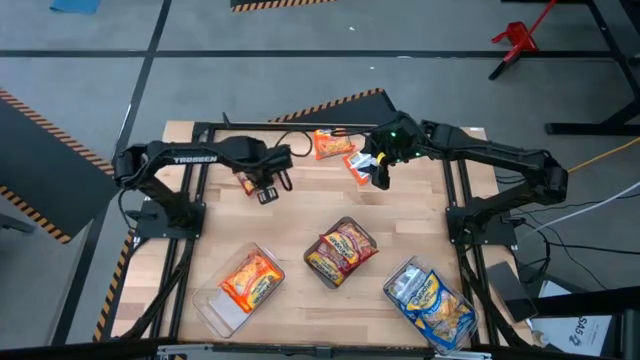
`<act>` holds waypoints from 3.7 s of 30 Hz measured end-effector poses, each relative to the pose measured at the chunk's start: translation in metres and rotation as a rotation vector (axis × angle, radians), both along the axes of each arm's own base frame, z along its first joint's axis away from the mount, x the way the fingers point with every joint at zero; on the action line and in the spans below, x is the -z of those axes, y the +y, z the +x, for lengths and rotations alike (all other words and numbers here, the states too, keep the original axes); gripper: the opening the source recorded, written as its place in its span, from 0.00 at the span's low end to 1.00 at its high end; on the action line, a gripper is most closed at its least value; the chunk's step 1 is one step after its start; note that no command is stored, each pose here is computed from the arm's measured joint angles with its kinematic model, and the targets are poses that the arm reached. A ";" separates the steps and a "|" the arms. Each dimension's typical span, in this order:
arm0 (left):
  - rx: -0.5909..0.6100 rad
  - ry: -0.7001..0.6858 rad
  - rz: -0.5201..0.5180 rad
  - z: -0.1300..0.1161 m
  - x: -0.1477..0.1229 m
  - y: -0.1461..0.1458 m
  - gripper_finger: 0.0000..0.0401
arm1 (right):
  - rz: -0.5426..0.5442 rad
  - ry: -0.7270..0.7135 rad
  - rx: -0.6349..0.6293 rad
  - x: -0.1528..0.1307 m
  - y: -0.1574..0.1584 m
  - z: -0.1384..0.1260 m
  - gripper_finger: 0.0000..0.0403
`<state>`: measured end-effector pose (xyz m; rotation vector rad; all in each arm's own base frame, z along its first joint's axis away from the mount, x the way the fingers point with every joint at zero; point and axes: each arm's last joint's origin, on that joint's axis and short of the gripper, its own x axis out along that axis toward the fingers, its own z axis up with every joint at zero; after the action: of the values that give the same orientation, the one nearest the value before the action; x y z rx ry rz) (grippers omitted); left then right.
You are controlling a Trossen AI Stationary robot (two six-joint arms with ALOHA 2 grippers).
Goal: Sort Maruchan noodles
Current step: Put the red noodle pack into the black bin
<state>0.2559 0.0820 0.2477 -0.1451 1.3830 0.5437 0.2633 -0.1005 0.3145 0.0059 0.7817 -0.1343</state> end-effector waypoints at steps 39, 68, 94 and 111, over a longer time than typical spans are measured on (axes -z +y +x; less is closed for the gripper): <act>-0.252 -0.698 0.226 -0.097 0.019 -0.033 0.23 | 0.053 -0.063 -0.036 0.001 -0.002 0.010 0.63; 0.007 -0.226 0.214 -0.061 0.083 -0.026 0.62 | 0.055 -0.061 -0.037 0.002 -0.002 0.010 0.63; -0.110 0.033 0.339 -0.052 0.131 -0.011 0.22 | 0.059 -0.061 -0.033 0.002 -0.002 0.010 0.63; -0.036 -0.189 0.231 -0.042 0.093 -0.029 0.01 | 0.078 -0.063 -0.016 0.002 -0.002 0.010 0.63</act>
<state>0.2139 0.0528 0.1542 -0.0329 1.1274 0.6972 0.2736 -0.1022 0.3123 0.0774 0.7232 -0.0885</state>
